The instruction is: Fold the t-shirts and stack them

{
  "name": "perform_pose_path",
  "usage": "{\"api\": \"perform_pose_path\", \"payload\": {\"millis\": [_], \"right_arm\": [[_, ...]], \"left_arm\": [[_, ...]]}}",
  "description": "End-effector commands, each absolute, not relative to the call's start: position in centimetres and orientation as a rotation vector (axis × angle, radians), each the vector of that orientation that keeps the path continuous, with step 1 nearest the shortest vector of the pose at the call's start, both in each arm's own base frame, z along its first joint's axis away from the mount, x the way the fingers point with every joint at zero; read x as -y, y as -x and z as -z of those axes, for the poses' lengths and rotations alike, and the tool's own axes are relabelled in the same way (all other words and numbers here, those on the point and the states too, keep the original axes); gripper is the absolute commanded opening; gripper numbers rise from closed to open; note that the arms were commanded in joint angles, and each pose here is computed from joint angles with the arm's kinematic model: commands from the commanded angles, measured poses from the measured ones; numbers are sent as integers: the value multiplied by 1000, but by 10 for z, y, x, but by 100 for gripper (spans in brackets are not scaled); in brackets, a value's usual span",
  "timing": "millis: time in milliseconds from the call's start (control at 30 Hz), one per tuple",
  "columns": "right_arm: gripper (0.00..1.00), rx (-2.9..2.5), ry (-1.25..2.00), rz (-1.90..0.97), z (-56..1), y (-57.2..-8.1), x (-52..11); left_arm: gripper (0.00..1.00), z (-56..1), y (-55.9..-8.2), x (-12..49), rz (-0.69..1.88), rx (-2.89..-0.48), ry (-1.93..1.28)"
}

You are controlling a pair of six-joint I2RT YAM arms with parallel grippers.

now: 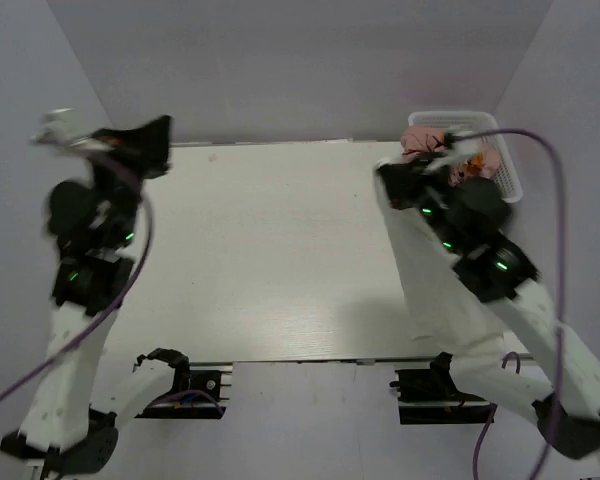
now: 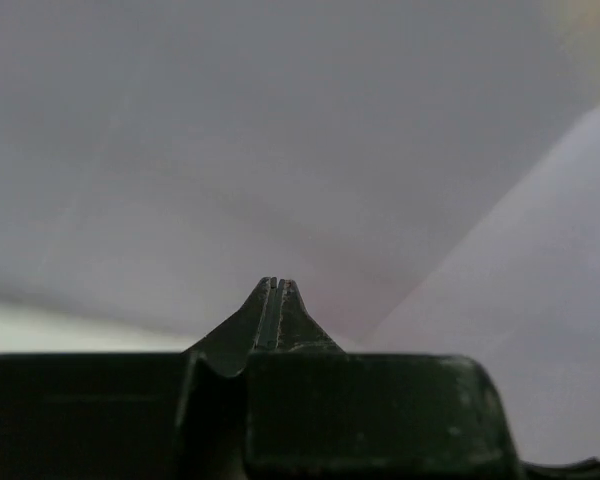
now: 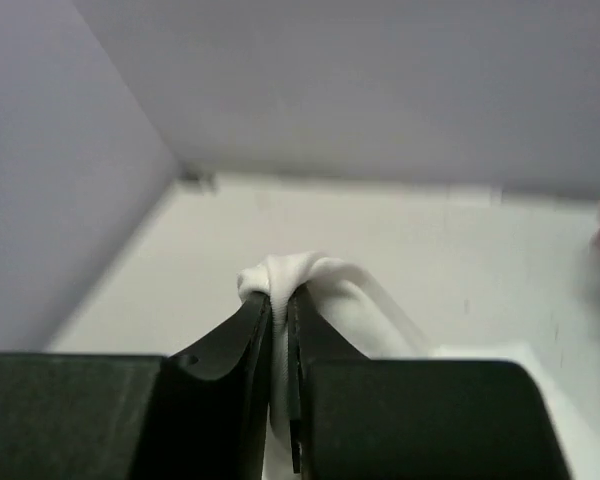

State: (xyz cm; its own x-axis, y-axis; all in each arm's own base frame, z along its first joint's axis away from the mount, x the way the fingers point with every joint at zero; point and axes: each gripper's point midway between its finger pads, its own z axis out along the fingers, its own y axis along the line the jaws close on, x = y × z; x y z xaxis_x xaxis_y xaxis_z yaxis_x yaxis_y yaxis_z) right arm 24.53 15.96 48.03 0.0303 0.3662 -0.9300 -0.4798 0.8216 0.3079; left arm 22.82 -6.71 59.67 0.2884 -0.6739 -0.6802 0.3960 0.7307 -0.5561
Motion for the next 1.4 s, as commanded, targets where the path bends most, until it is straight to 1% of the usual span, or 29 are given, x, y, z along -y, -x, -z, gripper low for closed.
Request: {"api": "perform_pose_path", "payload": {"millis": [0,33,67,133,167,200,233,267,300,333,367,400,433,467,500,533,600,633,700,733,767,800,833,967,1067,1267,1300,1333,1367], "right_arm": [[0,-1754,202,-634,-344,-306,-227],[0,-1823,315,-705,-307,-300,-249],[0,-1838,412,-741,-292,-298,-262],[12,-1926,584,-855,-246,-297,-302],[19,-1958,632,-858,-232,-296,-308],[49,-2015,663,-857,-211,-299,-317],[77,-2076,673,-827,-190,-301,-320],[90,-2092,678,-809,-181,-302,-321],[90,-2099,671,-801,-177,-302,-321],[90,-2074,623,-774,-188,-306,-313],[90,-2070,602,-768,-180,-303,-309],[90,-2060,571,-754,-182,-304,-303],[90,-2067,468,-664,-182,-314,-288],[90,-2047,373,-621,-192,-313,-271],[90,-2067,320,-575,-184,-312,-258],[90,-2083,139,-478,-182,-319,-231],[90,-2138,0,-377,-169,-312,-198],[90,-2123,-127,-269,-167,-317,-168],[90,-2152,-263,-139,-151,-307,-124],[90,-2155,-330,-113,-147,-307,-107],[90,-2135,-383,-102,-150,-306,-90],[90,-2183,-396,-78,-130,-295,-81],[90,-2175,-486,-56,-126,-296,-61],[90,-2252,-590,-13,-90,-274,-32],[90,-2322,-666,54,-60,-260,-10],[90,-2423,-709,-54,-30,-251,-15],[90,-2429,-725,-54,-25,-249,-13],[90,-2444,-722,-76,-21,-250,-16],[90,-2452,-709,-112,-19,-250,-21]], "left_arm": [[0,-412,-342,97,586,-1593,449],[0,-391,-347,98,570,-1635,455],[0,-357,-350,101,553,-1700,455],[0,-318,-351,99,506,-1789,473],[8,-309,-349,97,490,-1813,491],[16,-295,-347,91,443,-1848,515],[36,-287,-345,90,433,-1869,517],[49,-279,-341,89,426,-1883,518],[61,-271,-340,87,399,-1902,516],[81,-271,-337,86,401,-1898,516],[97,-260,-334,88,391,-1923,500],[100,-256,-334,88,387,-1931,500],[100,-252,-332,90,397,-1946,492],[100,-251,-334,97,411,-1957,450],[100,-239,-337,110,457,-2007,415],[100,-235,-342,118,481,-2021,374],[100,-213,-342,149,597,-2123,243],[100,-195,-352,164,623,-2189,199],[100,-182,-354,197,708,-2238,55],[100,-184,-363,208,712,-2238,20],[100,-154,-361,224,686,-2335,-23],[100,-144,-363,230,654,-2371,-59],[100,-144,-369,238,631,-2381,-67],[100,-85,-361,242,478,-2559,-82],[92,-64,-360,241,425,-2601,-66],[74,-37,-359,257,454,-2650,-104],[70,-37,-360,266,488,-2635,-125],[61,-39,-358,272,531,-2627,-175],[57,-32,-356,273,540,-2647,-180]]}}
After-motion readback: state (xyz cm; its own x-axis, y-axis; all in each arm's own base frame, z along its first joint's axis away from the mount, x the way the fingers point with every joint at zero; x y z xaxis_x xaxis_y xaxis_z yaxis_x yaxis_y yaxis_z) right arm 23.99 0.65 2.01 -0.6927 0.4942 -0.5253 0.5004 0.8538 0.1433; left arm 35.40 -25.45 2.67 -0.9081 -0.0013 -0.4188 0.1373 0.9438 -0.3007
